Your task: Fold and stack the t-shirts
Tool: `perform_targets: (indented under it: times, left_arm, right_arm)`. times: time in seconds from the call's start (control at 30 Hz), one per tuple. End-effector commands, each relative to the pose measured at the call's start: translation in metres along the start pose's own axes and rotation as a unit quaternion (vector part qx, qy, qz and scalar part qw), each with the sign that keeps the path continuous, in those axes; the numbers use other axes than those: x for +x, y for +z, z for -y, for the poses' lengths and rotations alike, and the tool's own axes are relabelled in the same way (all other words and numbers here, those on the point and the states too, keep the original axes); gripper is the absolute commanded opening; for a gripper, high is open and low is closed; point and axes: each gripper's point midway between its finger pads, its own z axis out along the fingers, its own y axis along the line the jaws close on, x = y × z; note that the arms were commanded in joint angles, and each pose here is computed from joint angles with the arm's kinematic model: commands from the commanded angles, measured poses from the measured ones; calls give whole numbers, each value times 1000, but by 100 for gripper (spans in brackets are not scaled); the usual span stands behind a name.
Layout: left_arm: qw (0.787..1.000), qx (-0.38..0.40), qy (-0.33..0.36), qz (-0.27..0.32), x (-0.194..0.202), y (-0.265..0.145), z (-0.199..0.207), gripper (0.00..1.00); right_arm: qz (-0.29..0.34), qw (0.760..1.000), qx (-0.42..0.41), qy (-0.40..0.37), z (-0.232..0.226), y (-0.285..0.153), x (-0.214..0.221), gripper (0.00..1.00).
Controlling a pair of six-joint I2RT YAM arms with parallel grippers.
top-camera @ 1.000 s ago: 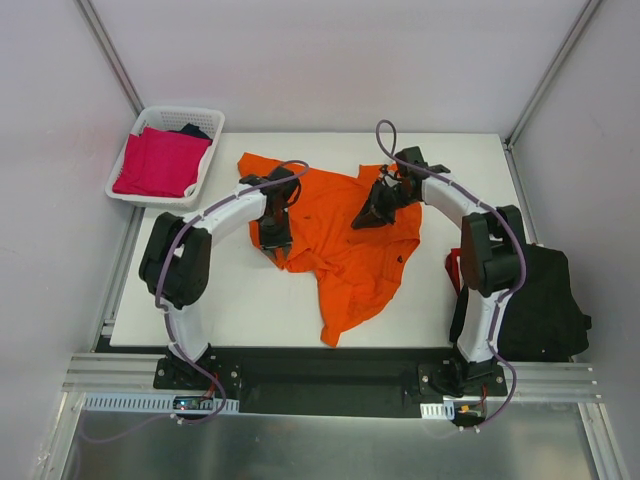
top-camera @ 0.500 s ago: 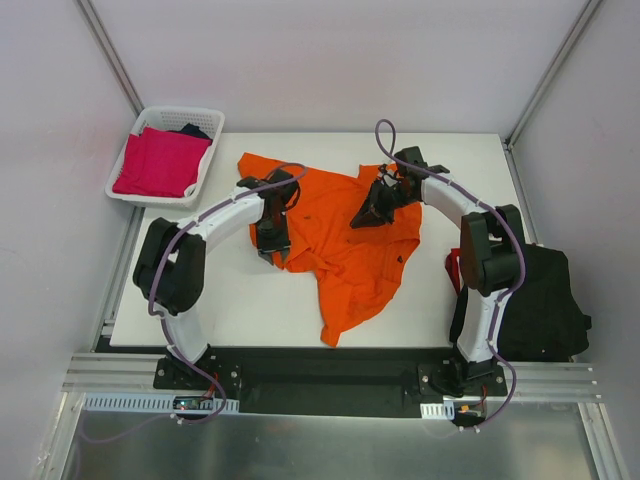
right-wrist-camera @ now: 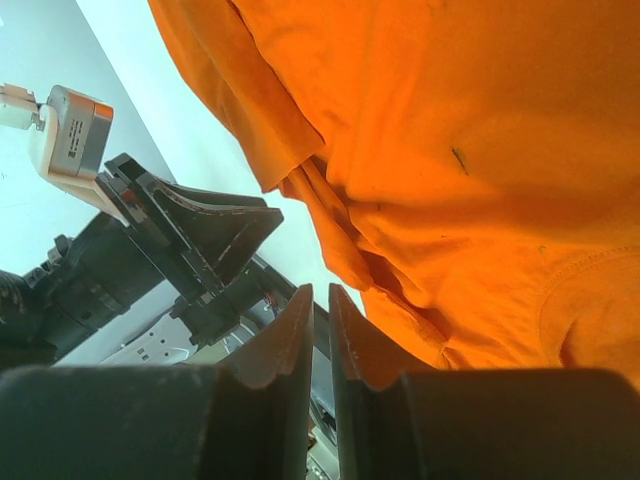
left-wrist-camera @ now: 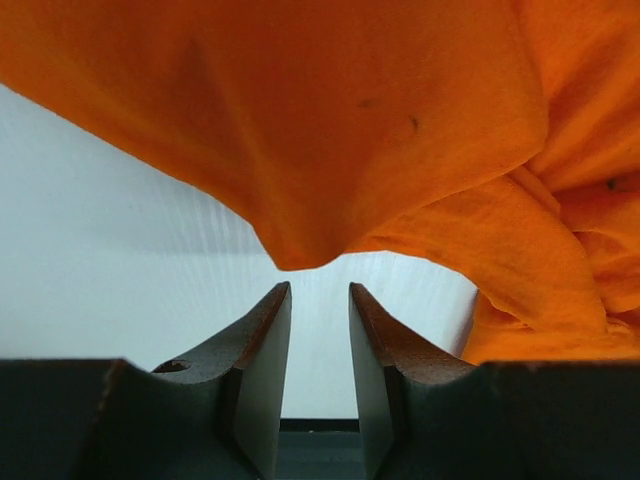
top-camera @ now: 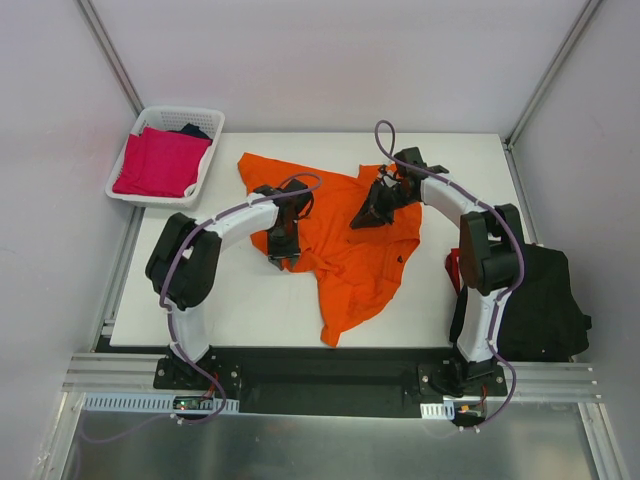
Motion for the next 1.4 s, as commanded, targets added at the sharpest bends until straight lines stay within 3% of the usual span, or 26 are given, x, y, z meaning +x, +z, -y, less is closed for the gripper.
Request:
perform_targets:
  times: [0.0, 0.33, 0.7, 0.77, 0.8, 0.9, 1.13, 1.37]
  left_arm:
    - [999, -21, 15, 27, -3, 9, -3, 29]
    - [993, -81, 11, 83, -24, 15, -23, 30]
    - [993, -80, 9, 91, -29, 16, -20, 29]
    - [993, -79, 8, 90, -29, 16, -21, 24]
    - [993, -78, 7, 92, -29, 15, -20, 13]
    - [993, -76, 6, 94, -30, 14, -19, 7]
    - [993, -71, 12, 95, -31, 10, -17, 0]
    - [992, -52, 10, 114, -30, -17, -17, 0]
  right_arm:
    - [-4, 1000, -14, -16, -10, -2, 0, 14]
    - [-13, 1000, -3, -16, -2, -5, 11, 14]
    - [-18, 1000, 5, -16, 1, -5, 13, 14]
    - [-19, 1000, 5, -15, 1, -5, 14, 14]
    - [-19, 1000, 5, -15, 1, -5, 14, 14]
    - [-19, 1000, 7, -15, 2, -4, 14, 14]
    - [-19, 1000, 8, -14, 1, -4, 13, 14]
    - [-23, 1000, 8, -13, 3, 3, 13, 14]
